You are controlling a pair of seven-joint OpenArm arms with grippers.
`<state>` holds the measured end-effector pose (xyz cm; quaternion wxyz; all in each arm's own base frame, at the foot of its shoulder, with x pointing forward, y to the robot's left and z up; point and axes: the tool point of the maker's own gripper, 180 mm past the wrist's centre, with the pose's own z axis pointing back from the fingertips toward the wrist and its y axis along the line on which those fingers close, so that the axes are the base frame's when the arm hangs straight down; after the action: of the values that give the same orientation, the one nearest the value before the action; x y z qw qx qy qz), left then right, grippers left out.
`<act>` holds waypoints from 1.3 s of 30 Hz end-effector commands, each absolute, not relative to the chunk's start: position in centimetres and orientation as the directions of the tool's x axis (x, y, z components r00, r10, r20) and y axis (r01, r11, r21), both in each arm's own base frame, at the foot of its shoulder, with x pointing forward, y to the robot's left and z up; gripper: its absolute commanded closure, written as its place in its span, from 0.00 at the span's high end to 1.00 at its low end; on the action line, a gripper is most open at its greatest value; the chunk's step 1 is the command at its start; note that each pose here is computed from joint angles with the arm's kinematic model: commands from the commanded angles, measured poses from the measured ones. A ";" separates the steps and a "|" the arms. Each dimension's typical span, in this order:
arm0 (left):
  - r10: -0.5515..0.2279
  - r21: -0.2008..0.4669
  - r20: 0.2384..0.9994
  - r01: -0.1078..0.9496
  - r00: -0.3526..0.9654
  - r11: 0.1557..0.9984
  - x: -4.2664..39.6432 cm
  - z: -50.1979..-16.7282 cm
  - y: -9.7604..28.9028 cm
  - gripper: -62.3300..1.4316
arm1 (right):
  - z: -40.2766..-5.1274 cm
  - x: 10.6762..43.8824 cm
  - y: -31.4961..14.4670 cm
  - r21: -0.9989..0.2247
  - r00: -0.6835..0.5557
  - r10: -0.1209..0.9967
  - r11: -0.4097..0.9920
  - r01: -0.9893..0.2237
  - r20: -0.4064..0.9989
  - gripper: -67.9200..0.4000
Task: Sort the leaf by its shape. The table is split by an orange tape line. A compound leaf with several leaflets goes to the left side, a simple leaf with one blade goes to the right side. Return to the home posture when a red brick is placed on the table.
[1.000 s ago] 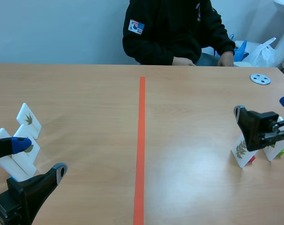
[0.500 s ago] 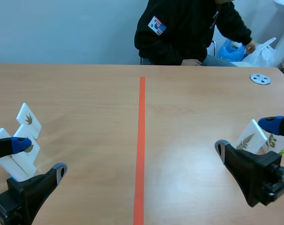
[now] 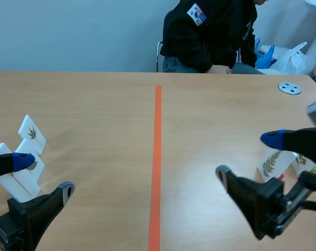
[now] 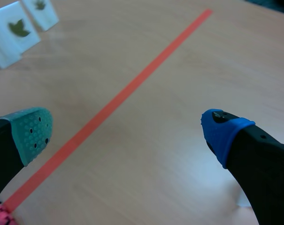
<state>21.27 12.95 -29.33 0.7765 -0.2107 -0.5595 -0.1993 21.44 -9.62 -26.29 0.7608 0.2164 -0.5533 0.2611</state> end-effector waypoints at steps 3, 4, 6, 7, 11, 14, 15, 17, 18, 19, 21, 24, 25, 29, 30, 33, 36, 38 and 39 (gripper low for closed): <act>-0.050 -0.099 0.967 0.551 0.250 0.829 21.8 -27.9 12.7 1.00 | -26.5 20.9 -7.3 0.048 0.238 0.156 0.736 -0.676 0.959 1.00; -0.050 -0.099 0.967 0.551 0.250 0.829 21.8 -27.9 12.7 1.00 | -26.8 20.9 -6.9 0.045 0.239 0.160 0.736 -0.676 0.958 1.00; -0.050 -0.099 0.967 0.551 0.250 0.829 21.8 -27.9 12.7 1.00 | -27.1 20.9 -6.3 0.036 0.238 0.171 0.739 -0.673 0.956 1.00; -0.050 -0.099 0.967 0.551 0.250 0.829 21.8 -27.9 12.7 1.00 | -27.2 20.9 -6.1 0.029 0.236 0.177 0.739 -0.673 0.955 1.00; -0.050 -0.099 0.967 0.551 0.250 0.829 21.8 -27.9 12.7 1.00 | -27.4 21.2 -5.8 0.027 0.239 0.166 0.766 -0.642 0.957 1.00; -0.050 -0.099 0.967 0.551 0.250 0.829 21.8 -27.9 12.7 1.00 | -27.3 22.0 -6.4 0.017 0.237 0.153 0.808 -0.589 0.959 1.00; -0.050 -0.099 0.967 0.551 0.250 0.829 21.8 -27.9 12.7 1.00 | -27.3 22.2 -6.7 0.013 0.238 0.150 0.822 -0.570 0.960 1.00; -0.050 -0.100 0.967 0.551 0.250 0.829 21.8 -27.9 12.7 1.00 | -27.3 22.5 -7.0 0.012 0.238 0.140 0.839 -0.543 0.961 1.00; -0.050 -0.100 0.967 0.551 0.250 0.829 21.8 -27.9 12.7 1.00 | -27.2 22.6 -7.1 0.012 0.237 0.139 0.841 -0.541 0.961 1.00; -0.050 -0.100 0.967 0.551 0.250 0.829 21.8 -27.9 12.7 1.00 | -27.2 22.6 -7.1 0.012 0.235 0.137 0.841 -0.541 0.962 1.00; -0.050 -0.100 0.967 0.551 0.250 0.829 21.8 -27.9 12.7 1.00 | -27.2 22.6 -7.1 0.011 0.235 0.138 0.843 -0.538 0.962 1.00; -0.050 -0.100 0.967 0.551 0.250 0.829 21.8 -27.9 12.7 1.00 | -27.2 22.6 -7.1 0.010 0.236 0.138 0.843 -0.538 0.962 1.00; -0.050 -0.100 0.967 0.551 0.250 0.829 21.8 -27.9 12.7 1.00 | -27.2 22.6 -7.1 0.011 0.236 0.138 0.843 -0.538 0.962 1.00; -0.050 -0.100 0.967 0.551 0.250 0.829 21.8 -27.9 12.7 1.00 | -27.2 22.6 -7.1 0.011 0.236 0.138 0.843 -0.538 0.962 1.00; -0.050 -0.100 0.967 0.551 0.250 0.829 21.8 -27.9 12.7 1.00 | -27.2 22.6 -7.1 0.011 0.236 0.138 0.843 -0.538 0.962 1.00; -0.050 -0.100 0.967 0.551 0.250 0.829 21.8 -27.9 12.7 1.00 | -27.2 22.6 -7.1 0.011 0.236 0.138 0.843 -0.538 0.962 1.00; -0.050 -0.100 0.967 0.551 0.250 0.829 21.8 -27.9 12.7 1.00 | -27.2 22.6 -7.1 0.011 0.236 0.138 0.843 -0.538 0.962 1.00; -0.050 -0.100 0.967 0.551 0.250 0.829 21.8 -27.9 12.7 1.00 | -27.2 22.6 -7.1 0.010 0.236 0.138 0.843 -0.537 0.962 1.00; -0.050 -0.100 0.967 0.551 0.250 0.829 21.8 -27.9 12.7 1.00 | -27.2 22.6 -7.2 0.010 0.236 0.138 0.845 -0.535 0.962 1.00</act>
<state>21.27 12.95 -29.33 0.7764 -0.2108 -0.5595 -0.1991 22.31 -6.96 -27.83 0.7742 0.1718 -0.5663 0.2247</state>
